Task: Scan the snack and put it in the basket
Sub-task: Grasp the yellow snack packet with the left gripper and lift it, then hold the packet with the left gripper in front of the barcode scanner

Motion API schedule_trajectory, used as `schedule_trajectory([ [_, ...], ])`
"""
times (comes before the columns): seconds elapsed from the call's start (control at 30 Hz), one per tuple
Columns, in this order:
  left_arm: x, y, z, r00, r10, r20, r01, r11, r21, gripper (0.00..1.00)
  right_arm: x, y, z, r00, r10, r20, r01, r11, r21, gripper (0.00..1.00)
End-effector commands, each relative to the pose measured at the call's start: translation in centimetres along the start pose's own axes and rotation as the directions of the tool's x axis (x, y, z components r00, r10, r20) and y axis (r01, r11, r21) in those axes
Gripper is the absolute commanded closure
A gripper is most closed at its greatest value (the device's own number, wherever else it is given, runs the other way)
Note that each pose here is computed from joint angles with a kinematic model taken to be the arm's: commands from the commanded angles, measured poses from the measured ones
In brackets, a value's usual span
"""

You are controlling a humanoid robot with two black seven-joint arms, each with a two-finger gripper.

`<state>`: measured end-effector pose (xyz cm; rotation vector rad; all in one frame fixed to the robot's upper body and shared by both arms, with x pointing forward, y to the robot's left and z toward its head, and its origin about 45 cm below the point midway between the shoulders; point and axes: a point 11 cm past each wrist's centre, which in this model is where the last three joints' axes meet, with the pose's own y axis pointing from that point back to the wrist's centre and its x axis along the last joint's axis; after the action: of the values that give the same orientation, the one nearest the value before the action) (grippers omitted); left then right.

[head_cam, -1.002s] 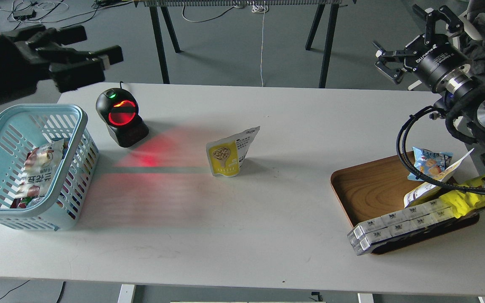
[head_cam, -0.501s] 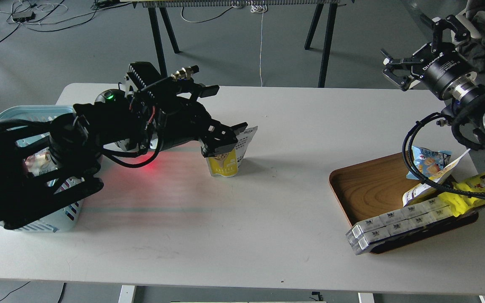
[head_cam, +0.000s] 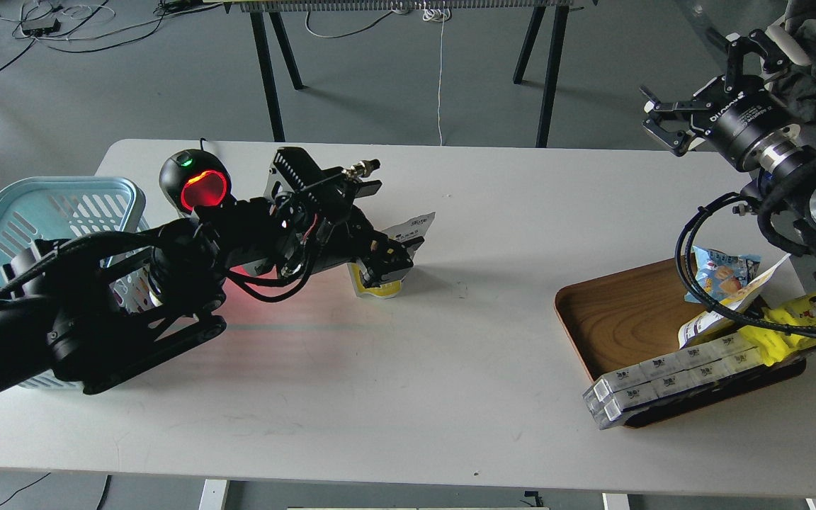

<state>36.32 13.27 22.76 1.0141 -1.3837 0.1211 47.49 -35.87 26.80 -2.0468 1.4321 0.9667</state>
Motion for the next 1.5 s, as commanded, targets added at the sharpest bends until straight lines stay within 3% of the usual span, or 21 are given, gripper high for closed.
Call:
schedule_trajectory([
  [0.0, -0.8, -0.6, -0.1, 1.000, -0.020, -0.018, 0.020, 1.000, 0.003, 0.10, 0.0, 0.0, 0.1, 1.000, 0.000, 0.002, 0.000, 1.000, 0.000, 0.01],
  [0.07, -0.9, -0.9, 0.0, 0.999, -0.023, -0.027, 0.023, 1.000, -0.002, 0.17, 0.0, -0.1, 0.2, 1.000, 0.000, 0.003, 0.000, 1.000, -0.001, 0.01],
  [0.27, -2.2, -1.0, -0.3, 0.998, -0.050, -0.047, 0.050, 0.999, 0.005, 0.61, 0.0, -0.1, 0.1, 1.000, 0.000, 0.003, 0.000, 1.000, 0.001, 0.01],
  [0.37, -2.5, -0.9, -0.5, 0.997, -0.057, -0.048, 0.057, 0.998, 0.009, 0.73, 0.0, -0.1, 0.1, 1.000, 0.000, 0.003, 0.000, 1.000, 0.001, 0.01],
  [0.43, -2.6, -0.8, -0.6, 0.997, -0.061, -0.048, 0.062, 0.998, 0.010, 0.96, 0.0, -0.1, 0.1, 1.000, 0.000, 0.003, 0.000, 1.000, 0.001, 0.01],
  [0.47, -2.6, -0.8, -0.6, 0.997, -0.061, -0.048, 0.062, 0.998, 0.009, 0.98, 0.0, -0.1, 0.1, 1.000, 0.000, 0.003, 0.000, 1.000, 0.001, 0.01],
  [1.0, -0.8, 1.3, -2.0, 1.000, -0.010, -0.009, 0.010, 1.000, 0.001, 1.00, -0.1, -0.1, 0.1, 1.000, 0.002, 0.003, -0.002, 1.000, 0.001, 0.01],
  [1.27, 4.1, 5.5, -4.9, 0.994, 0.100, 0.037, -0.102, 0.994, 0.050, 1.00, -0.1, -0.2, 0.1, 1.000, 0.001, 0.003, -0.001, 1.000, 0.002, 0.01],
  [1.47, 8.5, 10.0, -8.0, 0.984, 0.170, 0.051, -0.176, 0.970, 0.167, 1.00, -0.1, -0.2, 0.2, 1.000, 0.000, 0.004, 0.000, 1.000, -0.002, 0.01],
])
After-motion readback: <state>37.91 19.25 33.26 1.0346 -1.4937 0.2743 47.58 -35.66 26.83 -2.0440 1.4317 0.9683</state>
